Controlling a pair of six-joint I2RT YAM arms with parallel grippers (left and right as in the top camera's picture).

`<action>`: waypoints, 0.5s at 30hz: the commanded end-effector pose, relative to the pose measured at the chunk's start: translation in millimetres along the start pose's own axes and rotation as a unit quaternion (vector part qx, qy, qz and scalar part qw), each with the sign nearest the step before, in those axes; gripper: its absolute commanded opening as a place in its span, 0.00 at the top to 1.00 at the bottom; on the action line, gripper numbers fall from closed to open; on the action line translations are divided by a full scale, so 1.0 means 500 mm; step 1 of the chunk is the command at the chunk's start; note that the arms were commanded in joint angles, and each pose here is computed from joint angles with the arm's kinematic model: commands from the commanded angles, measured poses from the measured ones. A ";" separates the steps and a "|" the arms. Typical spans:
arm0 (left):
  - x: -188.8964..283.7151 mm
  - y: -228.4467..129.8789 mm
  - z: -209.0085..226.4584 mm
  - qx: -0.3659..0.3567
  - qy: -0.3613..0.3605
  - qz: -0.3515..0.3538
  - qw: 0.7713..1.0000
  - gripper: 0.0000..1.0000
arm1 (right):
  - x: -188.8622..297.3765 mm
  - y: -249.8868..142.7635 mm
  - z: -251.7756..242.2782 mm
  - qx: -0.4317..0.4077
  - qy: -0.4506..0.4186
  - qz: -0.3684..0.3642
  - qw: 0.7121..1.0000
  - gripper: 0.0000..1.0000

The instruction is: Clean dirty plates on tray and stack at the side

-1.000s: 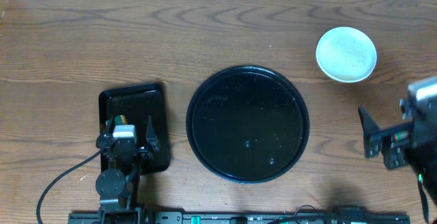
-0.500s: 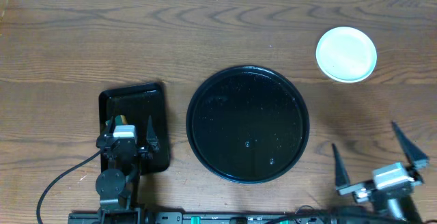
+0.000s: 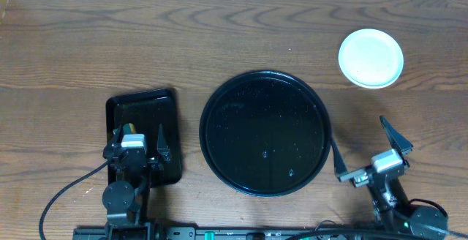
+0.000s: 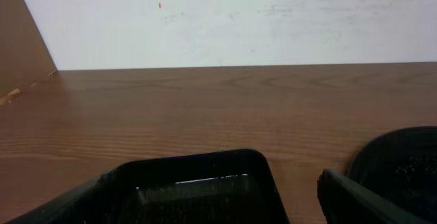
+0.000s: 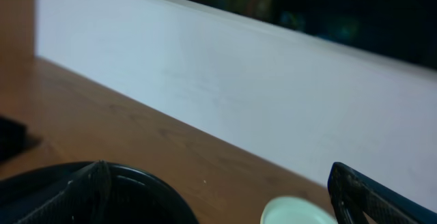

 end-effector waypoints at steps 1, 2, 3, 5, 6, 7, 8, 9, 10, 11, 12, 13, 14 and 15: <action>-0.002 -0.026 -0.012 -0.004 -0.014 0.019 1.000 0.10 | -0.008 -0.044 -0.047 -0.061 -0.073 0.002 0.995 0.01; -0.002 -0.026 -0.012 -0.004 -0.014 0.019 1.000 0.10 | -0.011 -0.060 -0.052 -0.062 -0.079 0.007 0.995 0.01; -0.002 -0.026 -0.012 -0.004 -0.014 0.019 1.000 0.10 | -0.014 -0.078 -0.056 -0.063 -0.085 0.013 0.994 0.01; -0.002 -0.026 -0.012 -0.004 -0.014 0.019 1.000 0.09 | -0.020 -0.108 -0.059 -0.064 -0.087 0.020 0.994 0.01; -0.002 -0.026 -0.012 -0.004 -0.014 0.019 1.000 0.10 | -0.022 -0.117 -0.058 -0.060 -0.086 0.020 0.994 0.01; -0.002 -0.026 -0.012 -0.004 -0.014 0.019 1.000 0.10 | -0.025 -0.126 -0.056 -0.049 -0.082 0.019 0.995 0.01; -0.002 -0.026 -0.012 -0.004 -0.014 0.019 1.000 0.10 | -0.027 -0.135 -0.052 -0.039 -0.076 0.021 0.996 0.01; -0.002 -0.026 -0.012 -0.004 -0.014 0.019 1.000 0.09 | -0.029 -0.144 -0.048 -0.029 -0.071 0.023 0.997 0.01; -0.002 -0.026 -0.012 -0.004 -0.014 0.019 1.000 0.10 | -0.030 -0.151 -0.045 -0.021 -0.067 0.026 0.997 0.01; -0.002 -0.026 -0.012 -0.004 -0.014 0.019 1.000 0.09 | -0.031 -0.157 -0.042 -0.020 -0.064 0.031 0.997 0.01; -0.002 -0.026 -0.012 -0.004 -0.014 0.019 1.000 0.10 | -0.031 -0.161 -0.042 -0.020 -0.065 0.034 0.997 0.01; -0.002 -0.026 -0.012 -0.004 -0.014 0.019 1.000 0.10 | -0.031 -0.162 -0.041 -0.020 -0.063 0.034 0.997 0.01; -0.002 -0.026 -0.012 -0.004 -0.014 0.019 1.000 0.10 | -0.031 -0.162 -0.040 -0.021 -0.063 0.035 0.997 0.01; -0.002 -0.026 -0.012 -0.004 -0.014 0.019 1.000 0.09 | -0.031 -0.165 -0.040 -0.021 -0.062 0.038 0.997 0.01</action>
Point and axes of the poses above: each gripper's point midway between its finger pads, its own x axis back along the fingers, its own z axis along the line the jaws close on, y = z × x, the point moved 2 cm from there along x, back along the fingers, and after that the axes turned 14 degrees about -x, right-handed, at the moved point
